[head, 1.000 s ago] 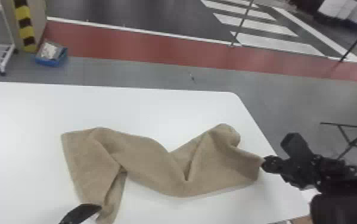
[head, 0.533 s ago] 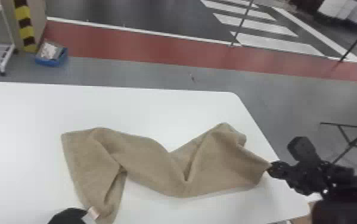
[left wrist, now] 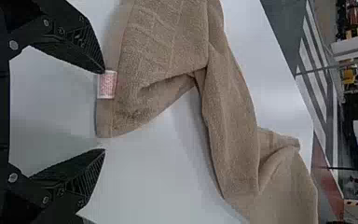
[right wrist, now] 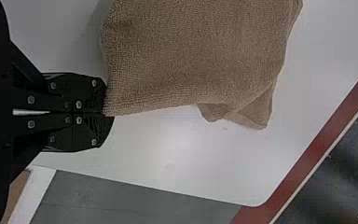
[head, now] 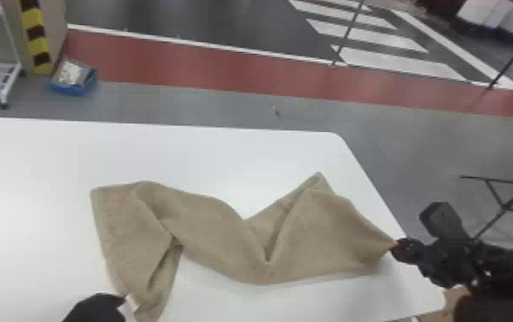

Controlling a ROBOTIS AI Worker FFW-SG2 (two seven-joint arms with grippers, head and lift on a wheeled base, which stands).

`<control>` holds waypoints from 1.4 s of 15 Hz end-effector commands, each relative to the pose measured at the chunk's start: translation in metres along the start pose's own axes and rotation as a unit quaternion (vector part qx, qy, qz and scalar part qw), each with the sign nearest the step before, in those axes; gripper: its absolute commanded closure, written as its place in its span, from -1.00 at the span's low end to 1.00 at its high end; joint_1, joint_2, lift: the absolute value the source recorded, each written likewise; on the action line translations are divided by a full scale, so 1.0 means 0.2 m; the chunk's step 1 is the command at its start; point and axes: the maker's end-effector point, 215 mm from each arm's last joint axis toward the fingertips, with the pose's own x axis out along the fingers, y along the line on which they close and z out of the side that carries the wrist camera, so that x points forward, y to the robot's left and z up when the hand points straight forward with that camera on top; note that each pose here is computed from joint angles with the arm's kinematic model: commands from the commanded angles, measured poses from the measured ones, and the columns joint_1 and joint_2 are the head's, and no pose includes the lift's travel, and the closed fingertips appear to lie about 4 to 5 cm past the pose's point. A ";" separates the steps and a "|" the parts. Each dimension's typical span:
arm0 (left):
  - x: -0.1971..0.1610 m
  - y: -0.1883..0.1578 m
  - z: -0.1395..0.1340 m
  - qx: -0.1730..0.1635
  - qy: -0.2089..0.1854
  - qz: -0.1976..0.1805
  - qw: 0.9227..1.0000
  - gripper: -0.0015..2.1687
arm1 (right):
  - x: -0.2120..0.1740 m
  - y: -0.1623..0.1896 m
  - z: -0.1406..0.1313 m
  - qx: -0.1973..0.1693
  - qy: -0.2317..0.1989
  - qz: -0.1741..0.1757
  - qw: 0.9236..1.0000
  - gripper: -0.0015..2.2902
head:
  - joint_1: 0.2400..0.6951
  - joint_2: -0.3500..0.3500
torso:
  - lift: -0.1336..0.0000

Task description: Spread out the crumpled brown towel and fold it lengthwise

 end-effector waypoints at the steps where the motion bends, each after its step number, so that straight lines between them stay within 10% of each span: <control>1: -0.04 -0.03 0.07 -0.002 -0.013 -0.001 1.000 -0.69 | 0.00 0.00 0.00 0.000 0.001 0.001 1.000 0.14 | 1.00 -1.00 | -0.86; 21: 0.08 -0.13 0.13 0.002 -0.015 -0.007 1.000 -0.56 | -0.05 0.04 0.03 0.012 -0.003 -0.001 1.000 0.12 | 1.00 -1.00 | -0.86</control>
